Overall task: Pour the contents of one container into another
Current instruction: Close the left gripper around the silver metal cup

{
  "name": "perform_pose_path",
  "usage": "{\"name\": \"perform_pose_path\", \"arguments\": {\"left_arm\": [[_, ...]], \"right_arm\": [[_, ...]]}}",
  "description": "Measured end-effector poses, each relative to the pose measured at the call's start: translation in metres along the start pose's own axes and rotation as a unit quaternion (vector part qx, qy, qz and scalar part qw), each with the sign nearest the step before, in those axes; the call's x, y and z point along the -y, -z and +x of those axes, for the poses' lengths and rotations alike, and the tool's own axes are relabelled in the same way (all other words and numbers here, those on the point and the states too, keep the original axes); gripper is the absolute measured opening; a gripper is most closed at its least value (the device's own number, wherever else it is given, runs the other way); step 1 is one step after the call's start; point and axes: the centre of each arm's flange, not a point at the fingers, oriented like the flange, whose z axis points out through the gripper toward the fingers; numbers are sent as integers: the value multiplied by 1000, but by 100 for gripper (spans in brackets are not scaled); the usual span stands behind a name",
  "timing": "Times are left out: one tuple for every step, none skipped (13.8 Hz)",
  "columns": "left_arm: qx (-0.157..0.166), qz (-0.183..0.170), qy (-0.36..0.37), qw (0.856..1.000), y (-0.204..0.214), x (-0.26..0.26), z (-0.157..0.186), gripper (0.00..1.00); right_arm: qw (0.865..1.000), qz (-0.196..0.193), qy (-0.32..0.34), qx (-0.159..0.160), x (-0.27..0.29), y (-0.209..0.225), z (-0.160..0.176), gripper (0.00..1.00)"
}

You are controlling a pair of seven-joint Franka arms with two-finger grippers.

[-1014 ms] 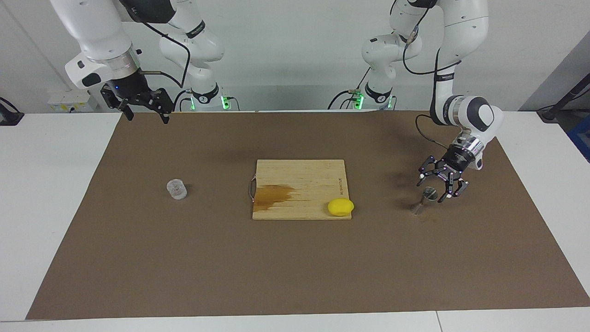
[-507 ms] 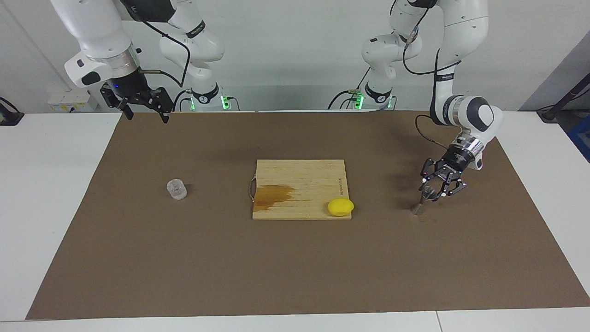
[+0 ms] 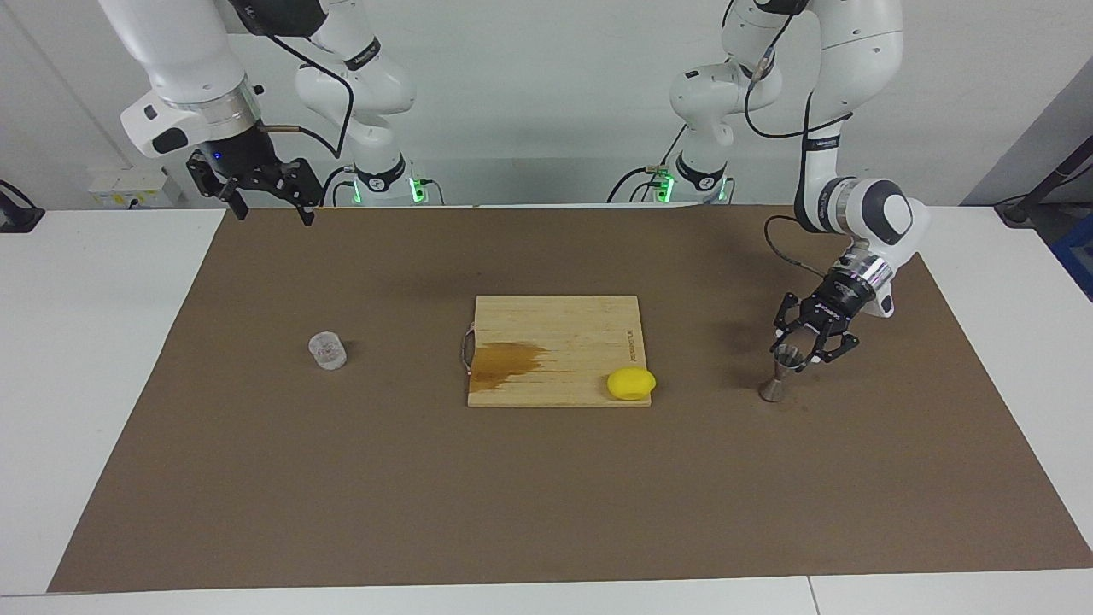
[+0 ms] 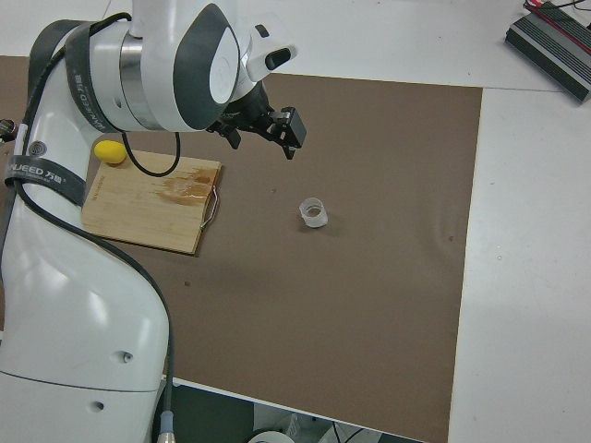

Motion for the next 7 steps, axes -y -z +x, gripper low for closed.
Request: {"name": "perform_pose_path", "arguments": {"left_arm": [[8, 8, 0, 1000, -3, 1, -3, 50], [16, 16, 3, 1000, -6, 3, -6, 50], [23, 26, 9, 999, -10, 6, -9, 50], [29, 36, 16, 999, -16, 9, -14, 50], [32, 47, 20, 998, -24, 14, -21, 50], [35, 61, 25, 997, -36, 22, -31, 50], [36, 75, 29, 996, -48, 31, -42, 50]], "right_arm": [[1000, 0, 0, -1, 0, 0, 1, 100], [1000, 1, 0, -4, 1, 0, 5, 100], [1000, 2, 0, -7, 1, 0, 10, 100], [1000, 3, 0, -9, 1, 0, 15, 100], [1000, 4, 0, -9, 2, -1, 20, 100], [1000, 4, -7, -7, 2, -4, 22, 100], [1000, 4, -22, -5, 1, -6, 24, 100]]}}
